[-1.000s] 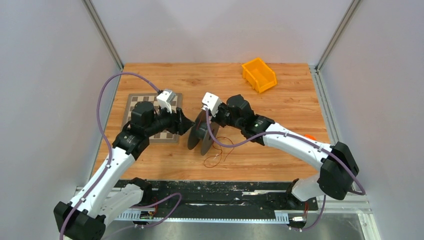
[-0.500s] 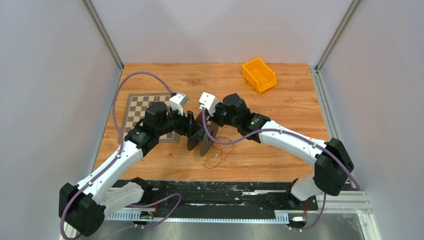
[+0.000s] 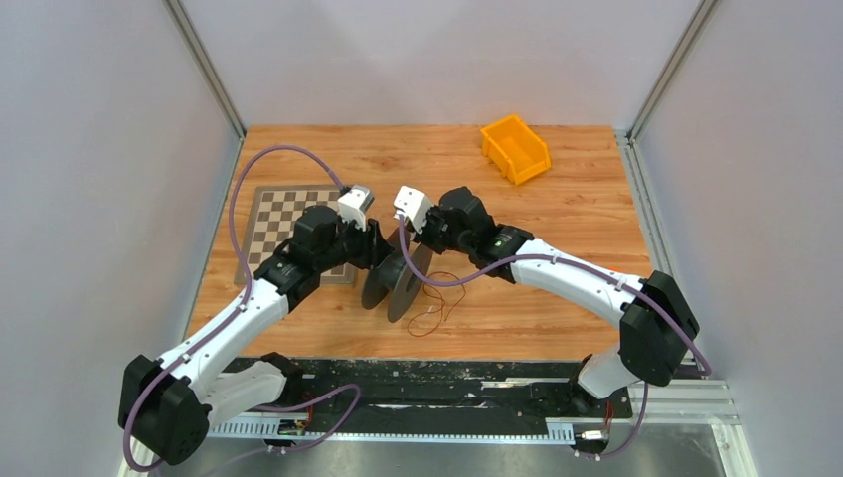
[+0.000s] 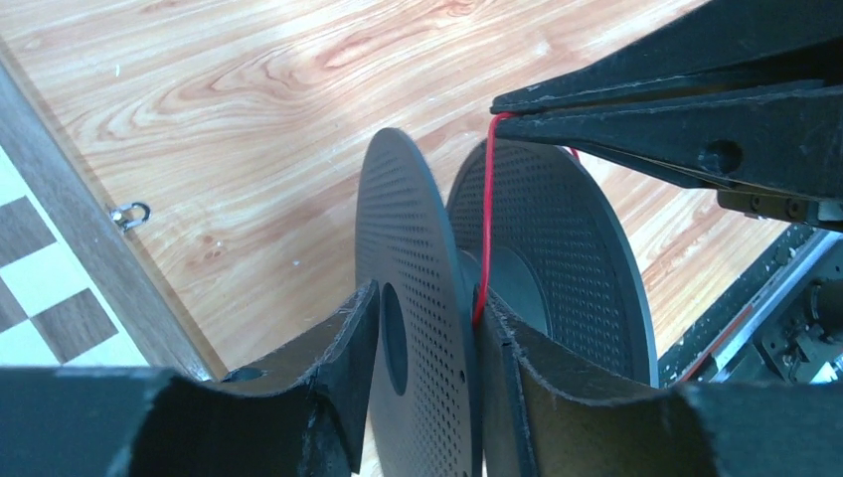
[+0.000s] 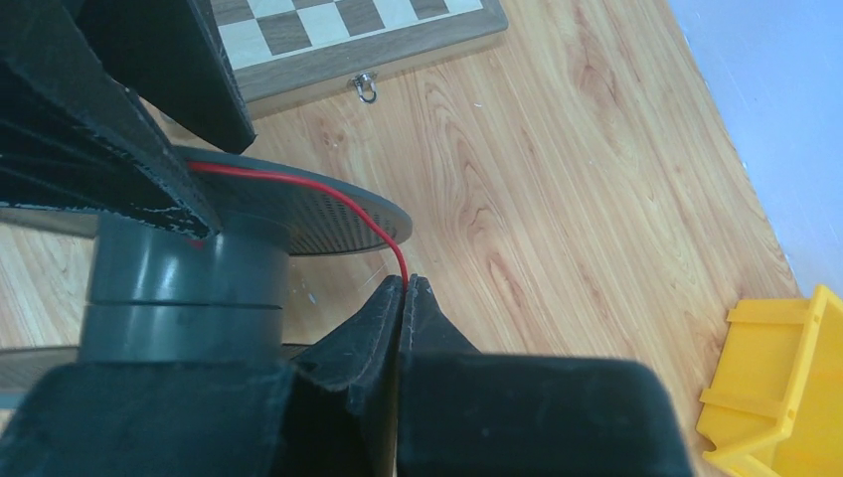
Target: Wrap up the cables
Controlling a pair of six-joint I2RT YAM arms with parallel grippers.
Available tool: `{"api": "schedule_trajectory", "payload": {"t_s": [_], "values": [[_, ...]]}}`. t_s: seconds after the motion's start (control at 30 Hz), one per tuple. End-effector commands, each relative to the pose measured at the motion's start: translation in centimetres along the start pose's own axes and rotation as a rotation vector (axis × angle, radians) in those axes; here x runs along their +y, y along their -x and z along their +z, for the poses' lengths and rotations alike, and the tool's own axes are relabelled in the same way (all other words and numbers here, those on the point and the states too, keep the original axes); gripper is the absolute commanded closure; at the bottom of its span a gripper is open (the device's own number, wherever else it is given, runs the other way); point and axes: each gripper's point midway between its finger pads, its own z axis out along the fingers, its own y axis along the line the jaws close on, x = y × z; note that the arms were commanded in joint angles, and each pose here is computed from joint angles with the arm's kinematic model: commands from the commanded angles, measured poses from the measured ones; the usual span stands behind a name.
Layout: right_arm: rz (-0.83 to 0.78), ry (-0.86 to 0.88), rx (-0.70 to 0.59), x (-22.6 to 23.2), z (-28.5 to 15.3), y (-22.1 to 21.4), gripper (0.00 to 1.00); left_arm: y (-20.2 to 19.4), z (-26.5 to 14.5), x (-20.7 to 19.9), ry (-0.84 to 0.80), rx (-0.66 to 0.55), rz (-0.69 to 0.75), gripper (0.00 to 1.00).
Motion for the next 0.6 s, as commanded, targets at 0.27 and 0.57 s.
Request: {"api": "schedule_trajectory", "payload": {"t_s": [0.27,0.57], "values": [[0.001,0.048,-0.029,0.8,0.4,0.6,1.00,-0.5,0.1,0.5,0.036,-0.004,0.010,0.69],[0.038,0.028,0.020,1.1,0.6,-1.4,1.00,-0.6,-0.3,0.6,0.059,0.013,0.009,0.80]]}}
